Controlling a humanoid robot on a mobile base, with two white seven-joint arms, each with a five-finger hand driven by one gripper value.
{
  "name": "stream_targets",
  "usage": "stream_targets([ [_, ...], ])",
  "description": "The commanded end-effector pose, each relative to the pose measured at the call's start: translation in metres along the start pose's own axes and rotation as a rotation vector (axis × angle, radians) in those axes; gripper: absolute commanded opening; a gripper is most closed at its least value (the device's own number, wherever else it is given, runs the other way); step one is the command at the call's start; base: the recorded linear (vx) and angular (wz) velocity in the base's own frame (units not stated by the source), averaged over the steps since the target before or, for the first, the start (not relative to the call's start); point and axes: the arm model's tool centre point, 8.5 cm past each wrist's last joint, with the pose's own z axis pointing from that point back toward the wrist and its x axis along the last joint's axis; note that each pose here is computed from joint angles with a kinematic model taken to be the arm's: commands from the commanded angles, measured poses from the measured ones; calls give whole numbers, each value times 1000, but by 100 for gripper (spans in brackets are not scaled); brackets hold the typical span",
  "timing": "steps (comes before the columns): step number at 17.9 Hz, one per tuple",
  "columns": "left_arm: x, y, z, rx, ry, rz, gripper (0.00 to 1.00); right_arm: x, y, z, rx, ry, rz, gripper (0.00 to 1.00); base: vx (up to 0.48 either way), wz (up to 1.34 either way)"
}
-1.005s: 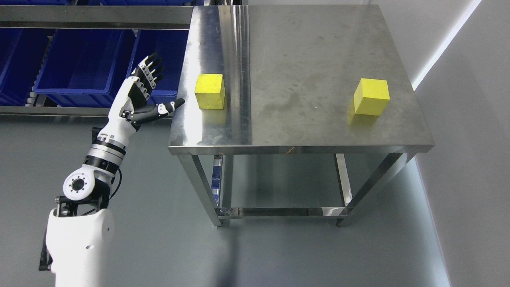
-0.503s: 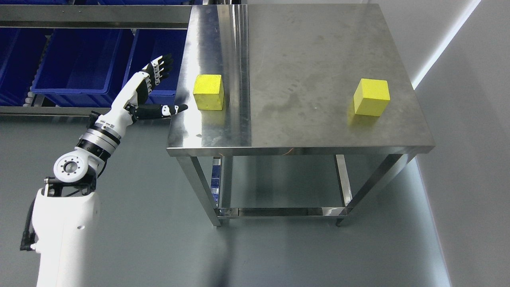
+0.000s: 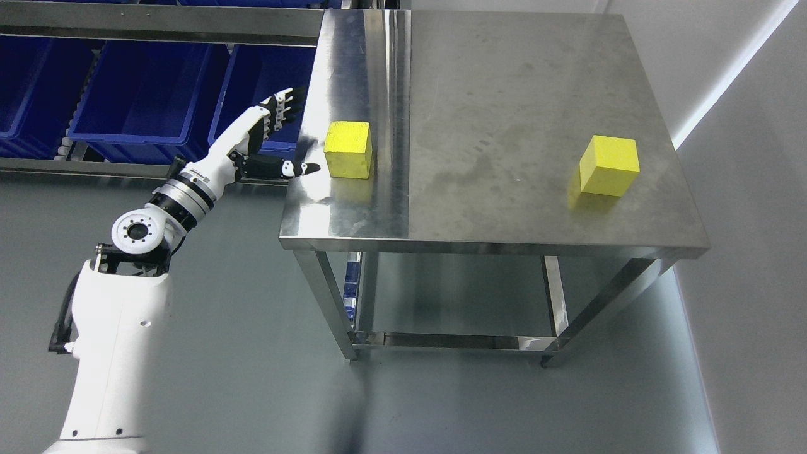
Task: Move yellow foam block to right shelf middle
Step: 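Reach the left hand toward the yellow foam cube nearer the robot, then close the left hand around the nearer yellow foam cube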
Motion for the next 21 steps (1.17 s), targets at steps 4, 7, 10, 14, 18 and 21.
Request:
stream_targets([
  [4,-17,-38,-35,-178,59,51,100,8,-11,-1,-19,-20,-18,100,2,1],
  [7,-22,-33,-42,-175,84,62,100,9,-11,-1,-19,-21,-18,100,-20,-68],
  [10,-33,-32,-45,-172,119,84,94,8,-11,-1,-19,-20,-18,100,-29,-147],
  [14,-38,-34,-47,-151,88,97,75,8,-11,-1,-19,-20,-18,100,-17,-113],
  [18,-26,-22,-43,-36,-76,155,37,9,-11,-1,-19,-21,-18,100,1,12],
  [21,-18,-26,-46,-23,-140,181,35,8,-12,-1,-19,-20,-20,100,0,0],
])
